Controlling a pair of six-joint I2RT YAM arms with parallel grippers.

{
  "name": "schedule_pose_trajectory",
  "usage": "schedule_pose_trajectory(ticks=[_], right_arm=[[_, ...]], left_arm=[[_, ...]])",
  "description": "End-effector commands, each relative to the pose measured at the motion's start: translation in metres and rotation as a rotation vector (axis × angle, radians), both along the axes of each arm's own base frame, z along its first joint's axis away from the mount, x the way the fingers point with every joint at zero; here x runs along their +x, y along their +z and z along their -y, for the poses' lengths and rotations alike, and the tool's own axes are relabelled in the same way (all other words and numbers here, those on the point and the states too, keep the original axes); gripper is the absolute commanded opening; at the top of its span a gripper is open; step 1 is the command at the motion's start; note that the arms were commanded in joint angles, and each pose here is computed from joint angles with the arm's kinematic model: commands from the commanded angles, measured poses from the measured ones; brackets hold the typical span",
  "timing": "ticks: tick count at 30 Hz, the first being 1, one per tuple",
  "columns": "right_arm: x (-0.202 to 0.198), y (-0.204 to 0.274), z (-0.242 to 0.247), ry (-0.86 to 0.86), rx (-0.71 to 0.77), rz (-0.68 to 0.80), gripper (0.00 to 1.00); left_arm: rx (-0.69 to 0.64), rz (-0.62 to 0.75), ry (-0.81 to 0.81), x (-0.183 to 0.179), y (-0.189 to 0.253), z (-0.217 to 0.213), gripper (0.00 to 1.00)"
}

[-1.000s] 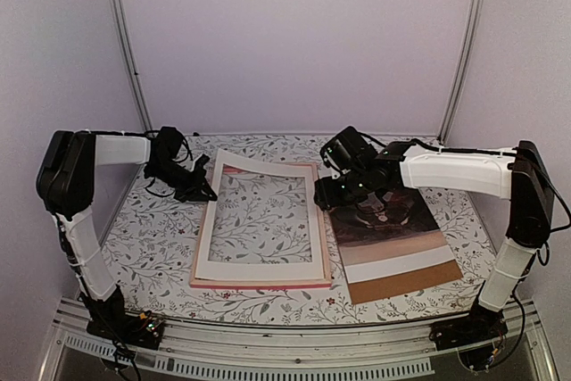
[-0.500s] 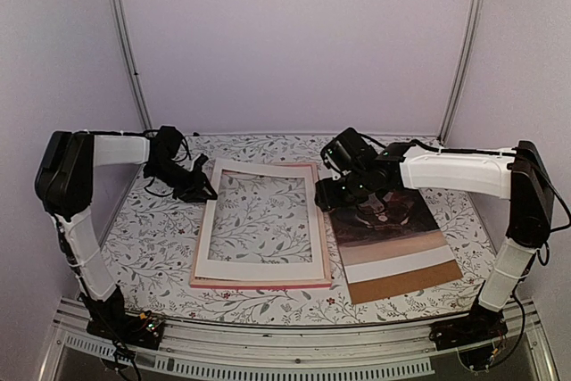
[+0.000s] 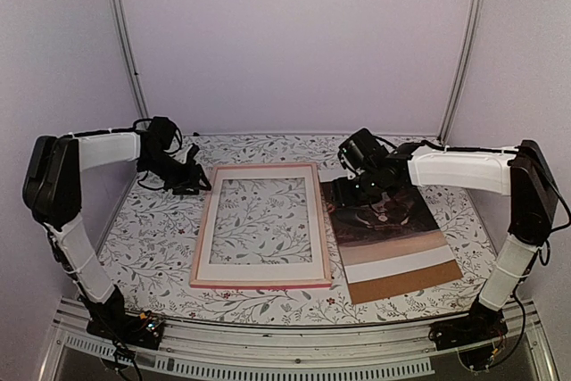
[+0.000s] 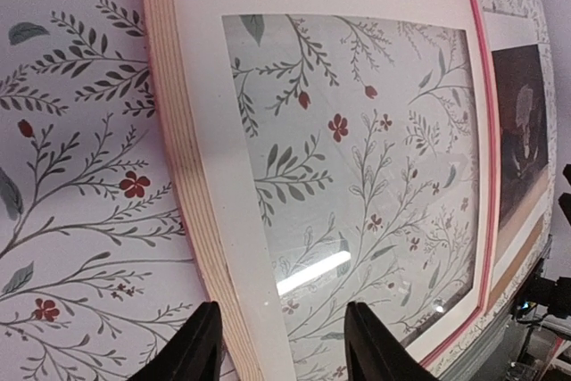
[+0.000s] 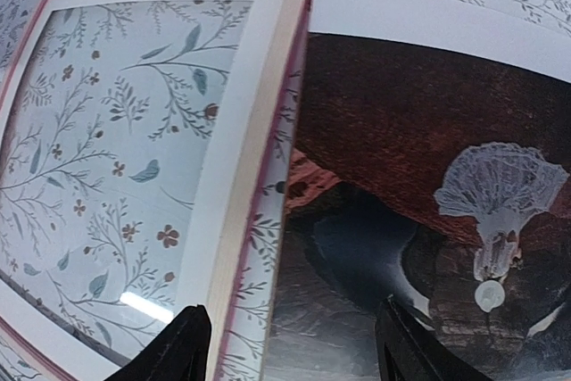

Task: Put the photo into the frame
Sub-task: Place the mat board on the glass panel, then adjust the frame body at the center of the board.

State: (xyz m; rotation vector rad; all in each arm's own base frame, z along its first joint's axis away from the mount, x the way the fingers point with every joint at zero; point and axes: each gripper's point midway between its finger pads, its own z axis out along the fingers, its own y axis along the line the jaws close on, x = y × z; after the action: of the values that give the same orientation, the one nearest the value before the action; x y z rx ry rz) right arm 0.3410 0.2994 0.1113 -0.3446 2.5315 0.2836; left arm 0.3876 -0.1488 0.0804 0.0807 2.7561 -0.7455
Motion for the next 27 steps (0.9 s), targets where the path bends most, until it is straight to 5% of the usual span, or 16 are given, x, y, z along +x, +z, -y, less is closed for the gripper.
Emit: schedule_pose_trajectory(ticks=[1, 10, 17, 27], right_arm=[[0.017, 0.009, 0.048, -0.107, -0.005, 0.023, 0.68], [0.038, -0.013, 0.172, -0.343, -0.057, -0.012, 0.82], [0.042, -0.030, 0.247, -0.471, -0.017, -0.056, 0.86], [0.030, -0.058, 0.273, -0.508, 0.058, -0.124, 0.86]], left_arm=[[0.083, 0.090, 0.040, -0.001, 0.024, -0.018, 0.50], [0.106, 0.369, 0.057, -0.020, 0.097, -0.009, 0.61], [0.057, 0.475, -0.002, -0.045, 0.123, 0.017, 0.88], [-0.123, 0.523, -0.165, -0.088, 0.131, 0.118, 0.97]])
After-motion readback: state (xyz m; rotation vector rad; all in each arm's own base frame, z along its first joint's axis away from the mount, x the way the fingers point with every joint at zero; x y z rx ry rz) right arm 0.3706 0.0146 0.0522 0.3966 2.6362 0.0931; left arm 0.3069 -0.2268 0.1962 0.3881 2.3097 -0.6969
